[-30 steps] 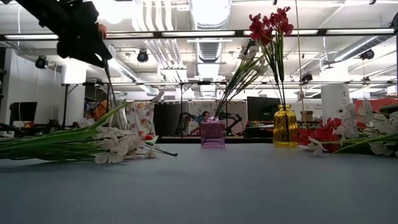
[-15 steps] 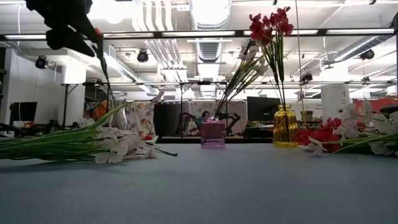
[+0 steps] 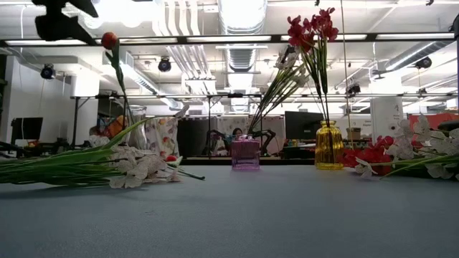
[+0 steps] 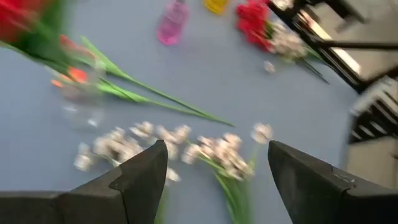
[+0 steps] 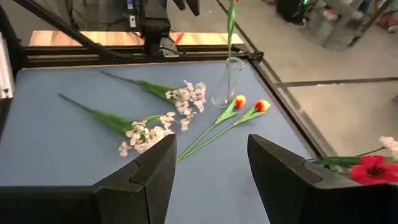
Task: Sort flowers into vase by color
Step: Put the white flowers into the pink vase
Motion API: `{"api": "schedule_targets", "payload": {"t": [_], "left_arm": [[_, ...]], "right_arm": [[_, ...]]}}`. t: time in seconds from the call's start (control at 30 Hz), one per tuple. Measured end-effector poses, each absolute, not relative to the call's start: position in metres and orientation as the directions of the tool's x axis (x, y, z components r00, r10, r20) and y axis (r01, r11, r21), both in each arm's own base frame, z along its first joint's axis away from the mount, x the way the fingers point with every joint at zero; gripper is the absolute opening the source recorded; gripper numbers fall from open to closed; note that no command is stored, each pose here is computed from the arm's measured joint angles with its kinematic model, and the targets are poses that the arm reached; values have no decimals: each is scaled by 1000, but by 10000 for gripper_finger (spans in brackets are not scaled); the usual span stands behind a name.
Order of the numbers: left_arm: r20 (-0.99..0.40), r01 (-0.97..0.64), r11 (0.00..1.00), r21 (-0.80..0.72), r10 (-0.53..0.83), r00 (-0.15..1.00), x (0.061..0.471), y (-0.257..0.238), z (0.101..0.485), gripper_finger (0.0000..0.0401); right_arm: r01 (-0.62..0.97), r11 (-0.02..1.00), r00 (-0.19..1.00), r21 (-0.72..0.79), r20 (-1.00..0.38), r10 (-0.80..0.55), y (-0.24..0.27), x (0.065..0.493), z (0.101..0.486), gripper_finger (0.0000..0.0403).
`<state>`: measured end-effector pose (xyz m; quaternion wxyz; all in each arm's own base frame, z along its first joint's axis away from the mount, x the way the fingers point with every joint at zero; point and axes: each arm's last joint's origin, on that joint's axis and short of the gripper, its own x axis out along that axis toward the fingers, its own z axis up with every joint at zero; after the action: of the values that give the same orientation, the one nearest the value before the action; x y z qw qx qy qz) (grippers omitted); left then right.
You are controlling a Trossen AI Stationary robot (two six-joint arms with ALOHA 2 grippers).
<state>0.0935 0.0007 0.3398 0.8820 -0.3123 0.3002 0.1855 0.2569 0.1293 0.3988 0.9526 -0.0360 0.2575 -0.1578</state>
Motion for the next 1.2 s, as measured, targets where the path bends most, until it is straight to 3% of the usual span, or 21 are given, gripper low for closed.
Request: {"api": "schedule_targets", "payload": {"t": [0.5,0.77,1.2], "left_arm": [[-698,-391,795,-463,-55,714,111,-72,333,261],[-741,-394,819,-417,-55,669,116,-113,319,261],[-856,-394,903,-171,62,514,149,-172,263,261]], "right_arm": [[165,986,792,36,-601,-111,134,255,393,192],[226,967,700,120,-710,-76,135,244,384,192],[305,941,591,145,-804,-68,148,222,372,192]]}}
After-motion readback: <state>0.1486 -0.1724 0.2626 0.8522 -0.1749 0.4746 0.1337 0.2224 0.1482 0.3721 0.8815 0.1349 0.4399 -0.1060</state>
